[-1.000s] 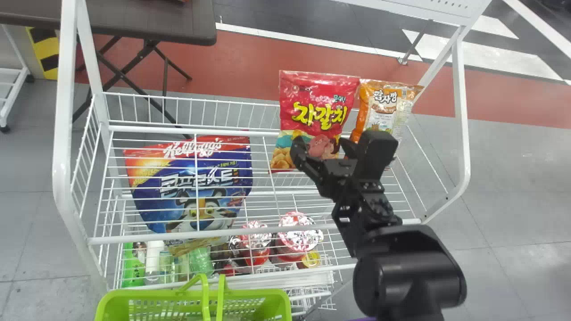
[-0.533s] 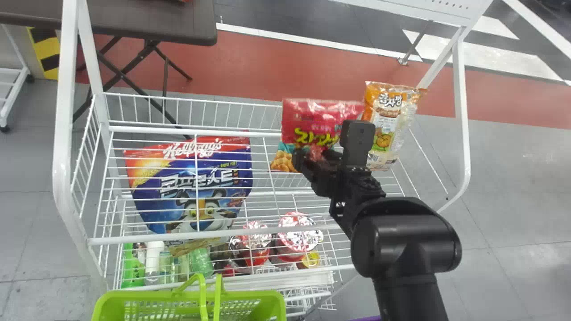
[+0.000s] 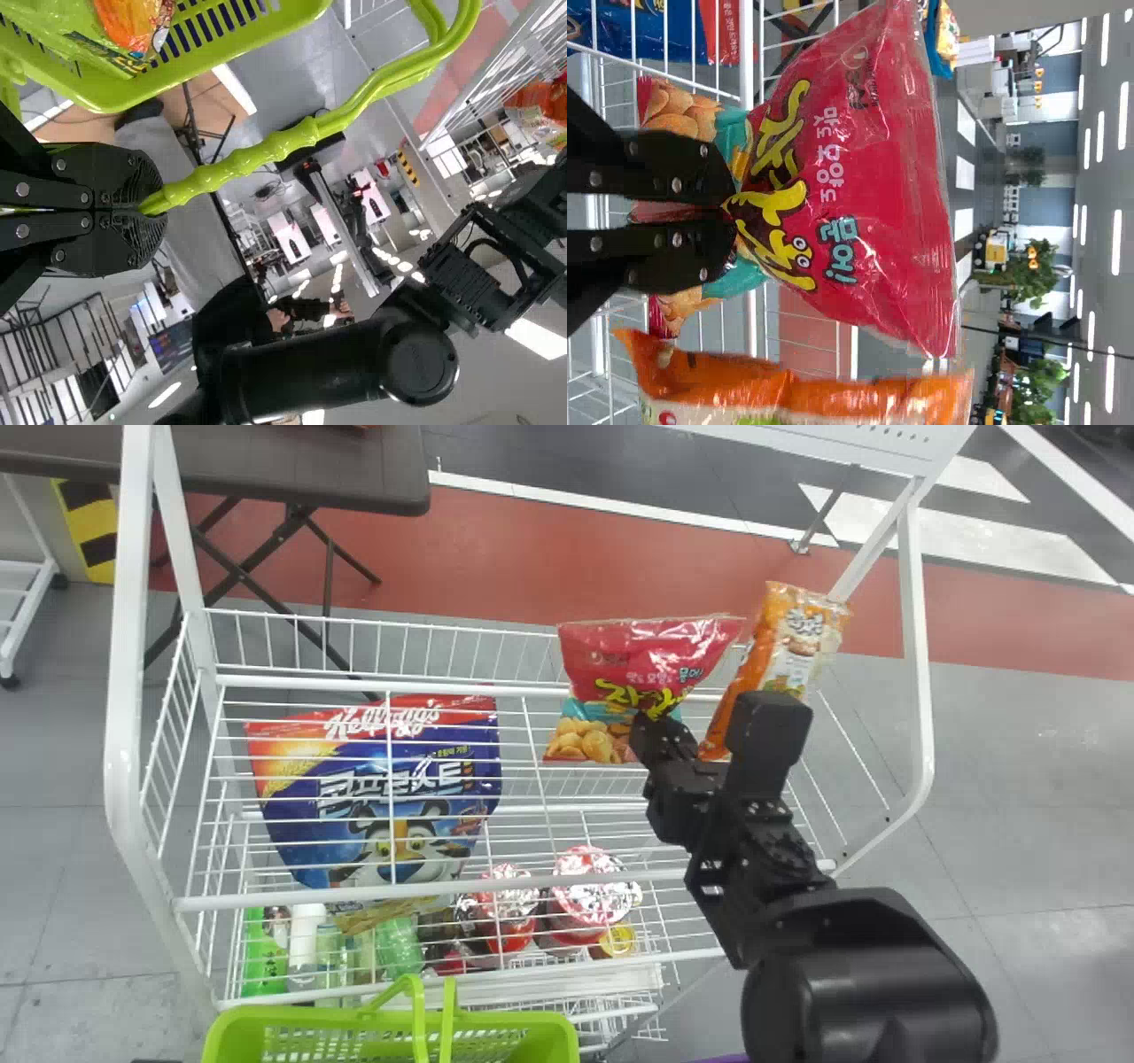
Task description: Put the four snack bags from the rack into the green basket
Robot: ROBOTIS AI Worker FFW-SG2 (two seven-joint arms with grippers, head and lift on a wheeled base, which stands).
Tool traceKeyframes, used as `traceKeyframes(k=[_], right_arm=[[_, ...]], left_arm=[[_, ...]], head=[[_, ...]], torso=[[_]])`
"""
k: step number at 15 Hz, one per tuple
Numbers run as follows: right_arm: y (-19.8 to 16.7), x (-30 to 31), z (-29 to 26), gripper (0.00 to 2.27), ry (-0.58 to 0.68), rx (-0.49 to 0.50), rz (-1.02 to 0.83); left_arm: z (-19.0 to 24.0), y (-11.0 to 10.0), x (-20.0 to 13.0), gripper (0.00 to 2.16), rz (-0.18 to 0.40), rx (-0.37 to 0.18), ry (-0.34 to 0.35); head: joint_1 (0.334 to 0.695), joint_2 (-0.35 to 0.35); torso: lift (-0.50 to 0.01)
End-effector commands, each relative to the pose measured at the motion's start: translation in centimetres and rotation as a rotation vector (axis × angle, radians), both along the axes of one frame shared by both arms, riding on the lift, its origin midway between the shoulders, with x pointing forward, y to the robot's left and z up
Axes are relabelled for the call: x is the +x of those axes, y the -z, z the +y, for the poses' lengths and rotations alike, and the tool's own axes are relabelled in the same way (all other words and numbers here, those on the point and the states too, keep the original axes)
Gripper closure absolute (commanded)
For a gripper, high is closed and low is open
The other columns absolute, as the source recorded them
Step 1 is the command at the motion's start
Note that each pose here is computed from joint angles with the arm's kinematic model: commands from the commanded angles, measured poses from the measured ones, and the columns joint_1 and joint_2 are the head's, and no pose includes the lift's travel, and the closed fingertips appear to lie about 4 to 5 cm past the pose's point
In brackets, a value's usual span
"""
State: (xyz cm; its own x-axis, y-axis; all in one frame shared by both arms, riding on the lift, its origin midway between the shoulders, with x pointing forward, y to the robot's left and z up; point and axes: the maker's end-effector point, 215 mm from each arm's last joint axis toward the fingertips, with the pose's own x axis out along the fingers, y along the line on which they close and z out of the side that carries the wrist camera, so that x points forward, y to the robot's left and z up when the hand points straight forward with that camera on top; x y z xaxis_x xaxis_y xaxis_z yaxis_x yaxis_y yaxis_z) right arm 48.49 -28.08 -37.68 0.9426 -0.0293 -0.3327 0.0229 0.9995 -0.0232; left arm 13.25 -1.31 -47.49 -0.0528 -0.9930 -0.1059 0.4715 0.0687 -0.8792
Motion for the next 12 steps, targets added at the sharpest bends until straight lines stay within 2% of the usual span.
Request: traceKeyframes(k=[1,4,6,9,12], right_arm=[[-1.5,-3.3,1.0,2.22,-0.028,0.002,0.008],[0.2,-9.3,3.5,2.22,-0.123,0.121,0.21],[3.3,-15.5,5.1,2.22,-0.187,0.194,0.444],[6.8,-24.2,6.7,2.22,-0.221,0.255,0.74],[6.6,-25.8,7.7,2.22,-0.274,0.339,0.756]], left_arm=[[0.0,0.0,0.1,2.03,-0.002,-0.002,0.0],[0.1,0.0,0.1,2.03,0.001,-0.002,-0.001],[0.0,-0.1,0.1,2.03,0.0,-0.004,-0.002],[0.2,0.1,-0.1,2.03,0.006,-0.003,-0.012],[0.1,0.2,0.0,2.03,-0.002,-0.004,-0.023]], head=[[0.695,-0.35],[0.695,-0.35],[0.695,-0.35],[0.695,-0.35],[0.695,-0.35]], torso=[[-0.007],[-0.007],[-0.007],[-0.007],[-0.007]])
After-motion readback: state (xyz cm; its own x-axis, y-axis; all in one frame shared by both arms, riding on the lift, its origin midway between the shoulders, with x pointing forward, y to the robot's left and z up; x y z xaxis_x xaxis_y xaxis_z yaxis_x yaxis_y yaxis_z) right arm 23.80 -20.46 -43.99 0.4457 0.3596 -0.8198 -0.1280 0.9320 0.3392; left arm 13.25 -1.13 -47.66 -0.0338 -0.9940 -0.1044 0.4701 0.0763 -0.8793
